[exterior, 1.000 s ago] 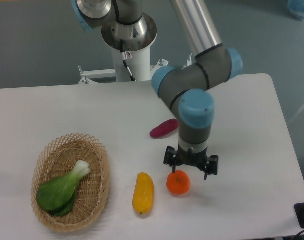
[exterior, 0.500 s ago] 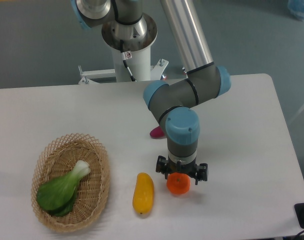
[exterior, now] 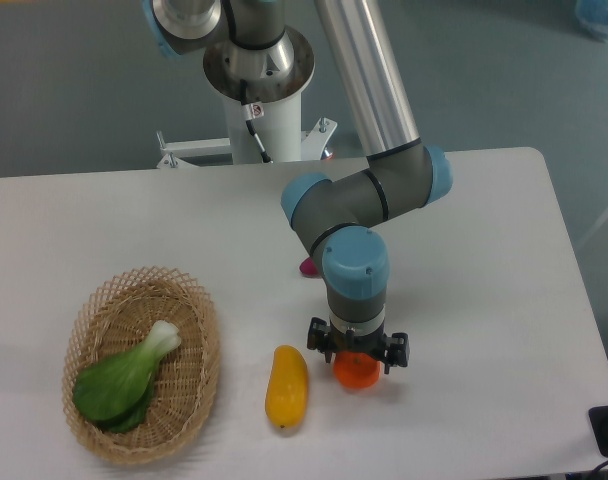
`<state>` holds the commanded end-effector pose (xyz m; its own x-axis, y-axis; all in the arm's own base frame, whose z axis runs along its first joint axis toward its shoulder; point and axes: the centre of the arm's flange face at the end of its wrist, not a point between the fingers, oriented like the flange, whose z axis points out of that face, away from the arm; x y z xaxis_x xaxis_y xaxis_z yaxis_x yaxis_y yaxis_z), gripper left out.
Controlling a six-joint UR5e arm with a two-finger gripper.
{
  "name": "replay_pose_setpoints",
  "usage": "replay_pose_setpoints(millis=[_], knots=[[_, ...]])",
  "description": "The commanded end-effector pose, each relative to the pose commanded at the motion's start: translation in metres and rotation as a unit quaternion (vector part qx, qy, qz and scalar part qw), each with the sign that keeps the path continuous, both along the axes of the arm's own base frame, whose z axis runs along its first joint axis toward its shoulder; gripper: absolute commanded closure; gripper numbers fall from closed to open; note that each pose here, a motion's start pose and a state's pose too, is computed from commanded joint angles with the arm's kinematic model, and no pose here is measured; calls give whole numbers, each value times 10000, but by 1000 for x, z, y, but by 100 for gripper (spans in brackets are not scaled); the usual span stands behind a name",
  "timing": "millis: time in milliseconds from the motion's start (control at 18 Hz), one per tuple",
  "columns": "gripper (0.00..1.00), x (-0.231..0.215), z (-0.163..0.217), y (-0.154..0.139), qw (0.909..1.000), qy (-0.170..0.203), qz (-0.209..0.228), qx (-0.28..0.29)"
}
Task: Pick up the orange from the table
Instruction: 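Close the gripper fingers around the orange, then lift the held orange up off the table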
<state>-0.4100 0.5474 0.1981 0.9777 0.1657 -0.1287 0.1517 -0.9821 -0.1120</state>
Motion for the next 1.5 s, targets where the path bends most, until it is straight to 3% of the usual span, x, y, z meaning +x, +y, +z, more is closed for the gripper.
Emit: replay_pose_setpoints(millis=[333,500,556,1111,1333,1500], knots=[[5,0,-1,-3,9999,93,-1,-93],[27,1,0,-3,9999,100,-9,-78],[28,1,0,-3,9999,101,-17,-79],[29,0,9,-2,9998,161,-61,-35],[29,-7,45,0,9989,403,-206,132],[29,-24,93,-5,9971,649,-185,353]])
